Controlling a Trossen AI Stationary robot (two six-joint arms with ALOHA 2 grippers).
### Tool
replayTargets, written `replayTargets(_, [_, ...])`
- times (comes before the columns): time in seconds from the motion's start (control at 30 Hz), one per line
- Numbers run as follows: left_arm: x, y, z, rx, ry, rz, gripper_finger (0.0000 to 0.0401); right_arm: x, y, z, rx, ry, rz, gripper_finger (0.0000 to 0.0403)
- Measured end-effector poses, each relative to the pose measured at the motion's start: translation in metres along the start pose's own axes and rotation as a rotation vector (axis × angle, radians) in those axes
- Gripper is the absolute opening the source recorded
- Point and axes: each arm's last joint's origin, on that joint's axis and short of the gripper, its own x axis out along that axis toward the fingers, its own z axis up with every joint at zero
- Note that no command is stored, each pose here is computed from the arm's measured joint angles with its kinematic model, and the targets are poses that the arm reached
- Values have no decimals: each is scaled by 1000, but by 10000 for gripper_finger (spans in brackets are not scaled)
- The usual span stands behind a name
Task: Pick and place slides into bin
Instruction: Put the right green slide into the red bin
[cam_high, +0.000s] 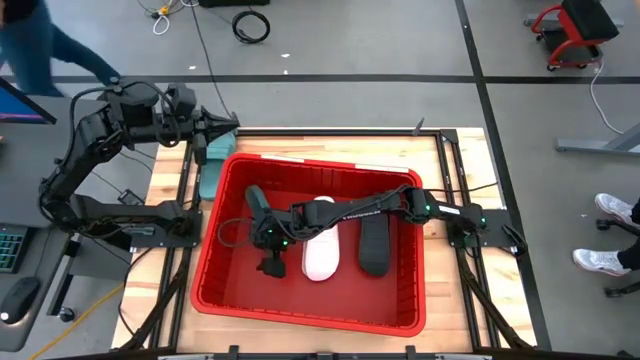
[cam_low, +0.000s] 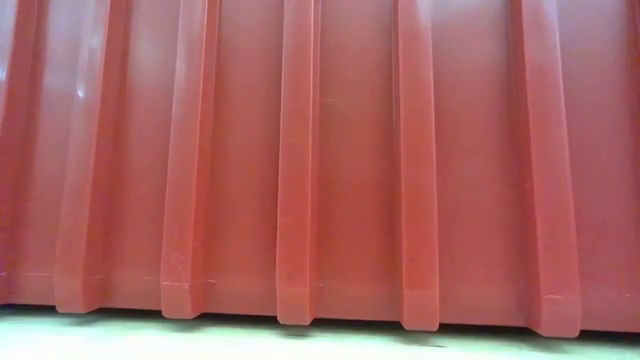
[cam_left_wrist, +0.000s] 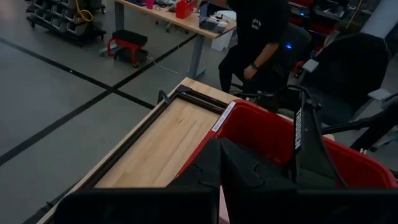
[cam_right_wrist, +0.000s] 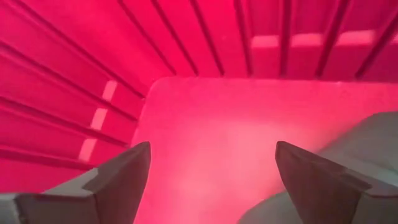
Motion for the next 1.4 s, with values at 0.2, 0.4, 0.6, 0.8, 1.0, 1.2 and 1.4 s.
replayTargets(0.2, [0,0,0,0,0,0,22,-7,3,-3,26,64,-1,342])
replayTargets(0.4, [0,0,0,16,0,0,17,-48,11,6,-72,109,-175,335])
replayTargets(0.6, [0,-1,1,-1,-5,-7,7,-93,-20,9,-153,221,-602,334])
replayTargets(0.8, [1,-6,1,8,-13,-43,16,-89,-55,4,-277,328,-808,327])
replayTargets(1.0, [1,-8,-2,13,20,-55,22,-67,-52,-12,-374,398,-732,315])
replayTargets(1.2, [1,-9,-1,40,11,-61,9,-41,-51,-37,-419,410,-724,313])
replayTargets(1.4, [2,-9,1,46,-15,-64,11,-33,-42,-38,-376,349,-682,313])
